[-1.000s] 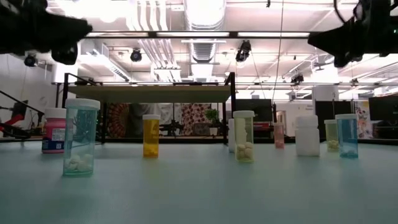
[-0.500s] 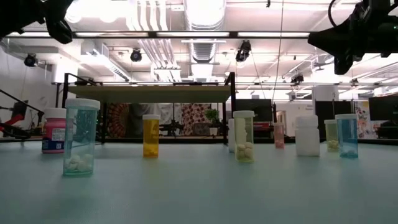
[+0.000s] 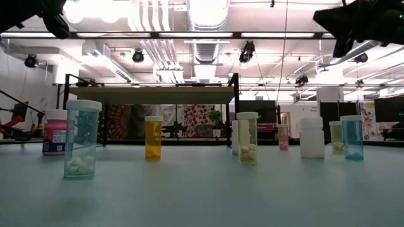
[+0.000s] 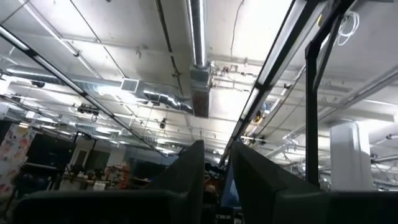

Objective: Pick and place medicine bottles onto shelf by color
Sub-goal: Put the orange pill bottle on the shelf

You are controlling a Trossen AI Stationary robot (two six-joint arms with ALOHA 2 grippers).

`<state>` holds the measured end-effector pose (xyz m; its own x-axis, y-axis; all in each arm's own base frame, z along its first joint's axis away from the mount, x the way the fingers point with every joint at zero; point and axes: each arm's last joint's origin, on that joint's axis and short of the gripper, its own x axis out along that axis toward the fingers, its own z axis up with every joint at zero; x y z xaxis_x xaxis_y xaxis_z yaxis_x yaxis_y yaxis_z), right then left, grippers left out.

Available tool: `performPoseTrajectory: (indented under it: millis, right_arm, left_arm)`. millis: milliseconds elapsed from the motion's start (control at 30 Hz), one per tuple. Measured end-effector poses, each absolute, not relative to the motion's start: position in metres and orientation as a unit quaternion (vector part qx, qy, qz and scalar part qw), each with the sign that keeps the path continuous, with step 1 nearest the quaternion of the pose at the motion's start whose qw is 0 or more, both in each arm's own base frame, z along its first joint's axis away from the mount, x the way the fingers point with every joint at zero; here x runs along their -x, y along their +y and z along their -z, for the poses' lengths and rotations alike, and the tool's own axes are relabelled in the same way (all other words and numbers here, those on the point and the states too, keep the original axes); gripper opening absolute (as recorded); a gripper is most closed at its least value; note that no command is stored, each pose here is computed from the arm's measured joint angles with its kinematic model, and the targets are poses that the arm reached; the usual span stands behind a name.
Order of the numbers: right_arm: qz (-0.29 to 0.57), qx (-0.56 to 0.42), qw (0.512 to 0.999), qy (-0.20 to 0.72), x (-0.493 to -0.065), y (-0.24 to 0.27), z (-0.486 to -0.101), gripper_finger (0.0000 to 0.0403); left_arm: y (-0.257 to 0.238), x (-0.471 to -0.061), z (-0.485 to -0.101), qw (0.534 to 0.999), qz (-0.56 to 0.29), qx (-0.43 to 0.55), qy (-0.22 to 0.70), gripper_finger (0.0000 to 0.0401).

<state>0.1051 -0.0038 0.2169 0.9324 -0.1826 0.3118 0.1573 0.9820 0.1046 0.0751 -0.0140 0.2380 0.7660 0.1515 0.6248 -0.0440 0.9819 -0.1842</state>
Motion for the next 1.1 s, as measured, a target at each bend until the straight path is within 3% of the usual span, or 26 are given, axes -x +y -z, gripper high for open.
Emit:
performPoseTrajectory:
  millis: [133, 333, 700, 1100]
  right_arm:
    - [0.065, -0.029, 0.981, -0.178, -0.112, -0.002, -0.221, 0.0031]
    - [0.041, -0.026, 0.991, -0.128, -0.14, 0.0, -0.239, 0.0031]
    - [-0.034, 0.007, 0.996, -0.076, -0.194, 0.014, -0.283, 0.0031]
    - [-0.069, 0.043, 0.993, 0.08, -0.263, 0.035, -0.316, 0.0031]
  left_arm:
    - [-0.013, -0.073, -0.24, 0.932, -0.059, 0.069, -0.351, 0.0065]
    - [-0.013, -0.073, -0.24, 0.934, -0.079, 0.015, -0.348, 0.0065]
    - [-0.014, -0.074, -0.24, 0.935, -0.08, 0.012, -0.344, 0.0065]
    - [-0.014, -0.076, -0.238, 0.939, -0.078, 0.007, -0.334, 0.0065]
